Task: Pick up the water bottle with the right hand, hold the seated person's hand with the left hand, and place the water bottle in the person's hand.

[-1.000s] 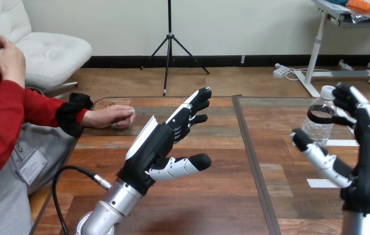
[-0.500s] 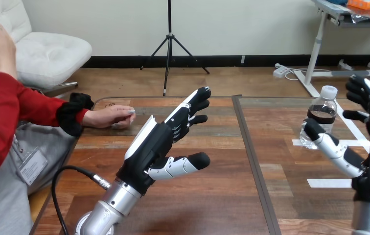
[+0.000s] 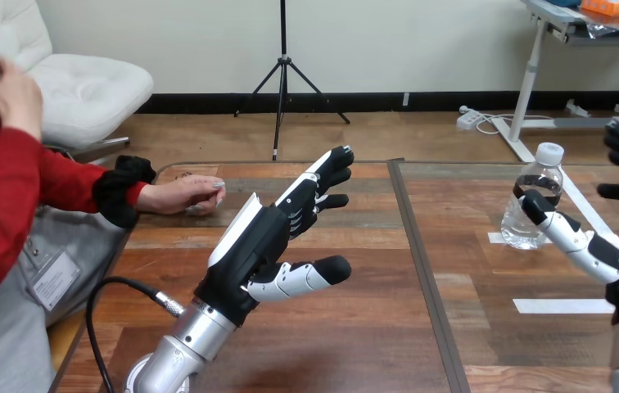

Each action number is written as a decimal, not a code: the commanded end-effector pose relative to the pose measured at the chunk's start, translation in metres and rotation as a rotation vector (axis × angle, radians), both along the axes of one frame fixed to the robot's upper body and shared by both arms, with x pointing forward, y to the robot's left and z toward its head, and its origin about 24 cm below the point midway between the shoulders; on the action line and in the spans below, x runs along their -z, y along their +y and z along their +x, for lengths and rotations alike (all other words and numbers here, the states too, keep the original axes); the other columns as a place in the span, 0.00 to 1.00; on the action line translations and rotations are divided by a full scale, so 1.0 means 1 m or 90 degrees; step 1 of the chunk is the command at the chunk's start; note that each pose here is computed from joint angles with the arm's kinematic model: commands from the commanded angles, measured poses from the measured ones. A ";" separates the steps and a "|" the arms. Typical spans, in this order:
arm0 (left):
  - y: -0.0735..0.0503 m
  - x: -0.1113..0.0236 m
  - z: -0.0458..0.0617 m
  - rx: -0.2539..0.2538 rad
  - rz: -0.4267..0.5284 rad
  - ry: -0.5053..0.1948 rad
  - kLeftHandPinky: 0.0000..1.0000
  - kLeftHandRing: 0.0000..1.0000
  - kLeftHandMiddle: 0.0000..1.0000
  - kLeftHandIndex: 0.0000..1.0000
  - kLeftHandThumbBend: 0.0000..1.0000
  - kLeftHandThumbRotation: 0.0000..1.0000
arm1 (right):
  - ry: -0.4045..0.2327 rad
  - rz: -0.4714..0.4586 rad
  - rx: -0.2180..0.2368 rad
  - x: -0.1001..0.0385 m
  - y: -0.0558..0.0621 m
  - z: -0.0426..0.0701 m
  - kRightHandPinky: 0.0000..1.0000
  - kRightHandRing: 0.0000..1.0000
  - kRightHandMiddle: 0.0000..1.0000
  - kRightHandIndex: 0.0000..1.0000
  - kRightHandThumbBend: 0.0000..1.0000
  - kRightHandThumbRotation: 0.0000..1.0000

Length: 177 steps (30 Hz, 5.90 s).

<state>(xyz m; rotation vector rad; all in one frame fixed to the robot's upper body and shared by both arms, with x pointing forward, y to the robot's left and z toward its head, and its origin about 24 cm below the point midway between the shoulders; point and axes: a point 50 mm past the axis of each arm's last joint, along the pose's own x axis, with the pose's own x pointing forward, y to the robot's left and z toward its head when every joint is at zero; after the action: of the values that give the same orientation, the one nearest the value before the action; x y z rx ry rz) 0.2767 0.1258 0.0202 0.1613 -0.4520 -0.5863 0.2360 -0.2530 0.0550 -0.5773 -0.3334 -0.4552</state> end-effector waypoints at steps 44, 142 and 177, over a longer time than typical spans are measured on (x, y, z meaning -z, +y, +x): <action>-0.007 -0.017 0.008 0.013 -0.025 -0.049 0.89 0.97 0.98 0.96 1.00 0.71 | 0.074 -0.184 -0.018 -0.084 -0.043 0.070 0.73 0.84 0.84 0.85 1.00 0.54; 0.000 -0.009 -0.021 0.054 -0.078 -0.072 0.79 0.87 0.88 0.87 0.93 0.67 | 0.412 -0.332 0.001 -0.060 -0.054 0.132 0.61 0.79 0.83 0.86 1.00 0.54; 0.000 -0.009 -0.027 0.037 -0.096 -0.085 0.75 0.84 0.85 0.82 0.93 0.68 | 0.462 -0.335 -0.025 -0.034 -0.048 0.126 0.52 0.59 0.64 0.70 1.00 0.29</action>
<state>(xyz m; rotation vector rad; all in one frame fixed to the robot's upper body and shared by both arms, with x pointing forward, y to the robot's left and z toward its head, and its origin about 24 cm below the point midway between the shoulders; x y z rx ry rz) 0.2426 0.1269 0.0135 0.0415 -0.5410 -0.6221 0.3434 -0.3143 0.0640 -1.2107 0.3489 -0.0711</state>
